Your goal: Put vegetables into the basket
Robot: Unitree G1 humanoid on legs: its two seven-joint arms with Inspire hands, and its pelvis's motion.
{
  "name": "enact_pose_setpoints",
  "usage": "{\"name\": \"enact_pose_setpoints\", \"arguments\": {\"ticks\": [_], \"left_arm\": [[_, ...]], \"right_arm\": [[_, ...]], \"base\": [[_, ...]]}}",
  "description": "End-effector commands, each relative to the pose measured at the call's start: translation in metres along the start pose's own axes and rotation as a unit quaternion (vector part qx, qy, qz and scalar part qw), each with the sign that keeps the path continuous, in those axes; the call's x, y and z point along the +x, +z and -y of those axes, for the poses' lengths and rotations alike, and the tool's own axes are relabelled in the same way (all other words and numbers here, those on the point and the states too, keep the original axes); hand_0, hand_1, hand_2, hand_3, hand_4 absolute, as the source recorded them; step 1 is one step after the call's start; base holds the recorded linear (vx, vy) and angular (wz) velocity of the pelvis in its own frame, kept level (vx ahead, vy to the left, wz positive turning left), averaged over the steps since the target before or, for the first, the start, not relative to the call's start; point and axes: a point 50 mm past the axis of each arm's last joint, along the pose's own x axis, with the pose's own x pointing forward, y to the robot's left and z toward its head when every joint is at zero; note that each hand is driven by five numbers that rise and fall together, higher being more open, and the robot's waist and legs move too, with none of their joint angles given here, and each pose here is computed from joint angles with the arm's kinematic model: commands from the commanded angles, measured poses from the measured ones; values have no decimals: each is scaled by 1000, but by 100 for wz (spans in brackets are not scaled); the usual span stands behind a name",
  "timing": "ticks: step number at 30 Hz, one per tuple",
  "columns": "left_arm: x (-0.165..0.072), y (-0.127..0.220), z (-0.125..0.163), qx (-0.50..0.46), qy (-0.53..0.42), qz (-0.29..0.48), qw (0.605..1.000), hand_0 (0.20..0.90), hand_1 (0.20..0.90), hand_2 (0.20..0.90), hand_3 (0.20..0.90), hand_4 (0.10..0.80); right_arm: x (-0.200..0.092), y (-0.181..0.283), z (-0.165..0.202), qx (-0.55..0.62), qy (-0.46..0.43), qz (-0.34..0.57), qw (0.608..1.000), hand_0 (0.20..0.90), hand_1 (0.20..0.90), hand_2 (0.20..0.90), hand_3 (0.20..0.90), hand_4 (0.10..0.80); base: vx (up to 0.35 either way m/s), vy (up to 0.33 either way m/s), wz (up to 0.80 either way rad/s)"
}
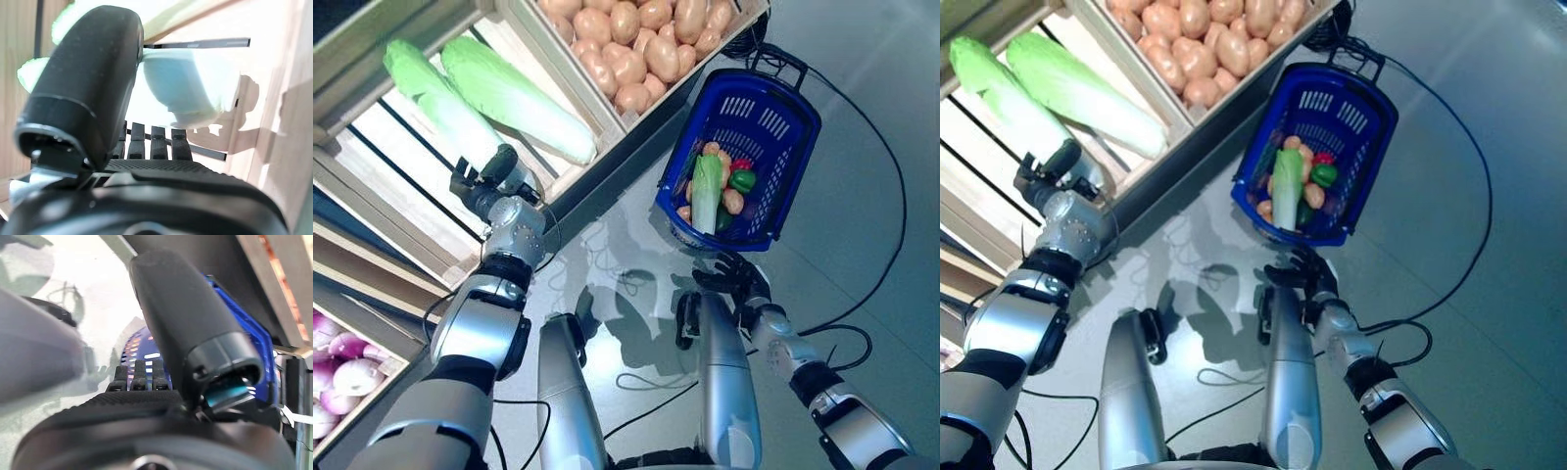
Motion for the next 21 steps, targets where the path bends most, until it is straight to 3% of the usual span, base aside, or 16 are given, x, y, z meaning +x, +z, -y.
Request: {"name": "enact_pose_setpoints", "arguments": {"ticks": [1,11,16,21], "left_arm": [[4,28,-4,-45,-45,76,995,300,300,300,300,400],[-14,-48,-60,-30,-44,31,998,300,300,300,300,400],[-52,-82,-74,38,-131,52,989,300,300,300,300,400],[-73,-88,-89,85,-189,75,975,300,300,300,300,400]], "right_arm": [[-4,15,-11,38,17,58,997,900,900,900,900,800],[-29,-26,-17,60,20,37,997,900,900,900,900,800],[-50,-27,-12,61,12,91,994,900,900,900,900,800],[-57,-25,1,84,-13,107,991,900,900,900,900,800]], "base": [[10,51,-11],[92,-6,2],[114,-44,9],[78,-40,5]]}}
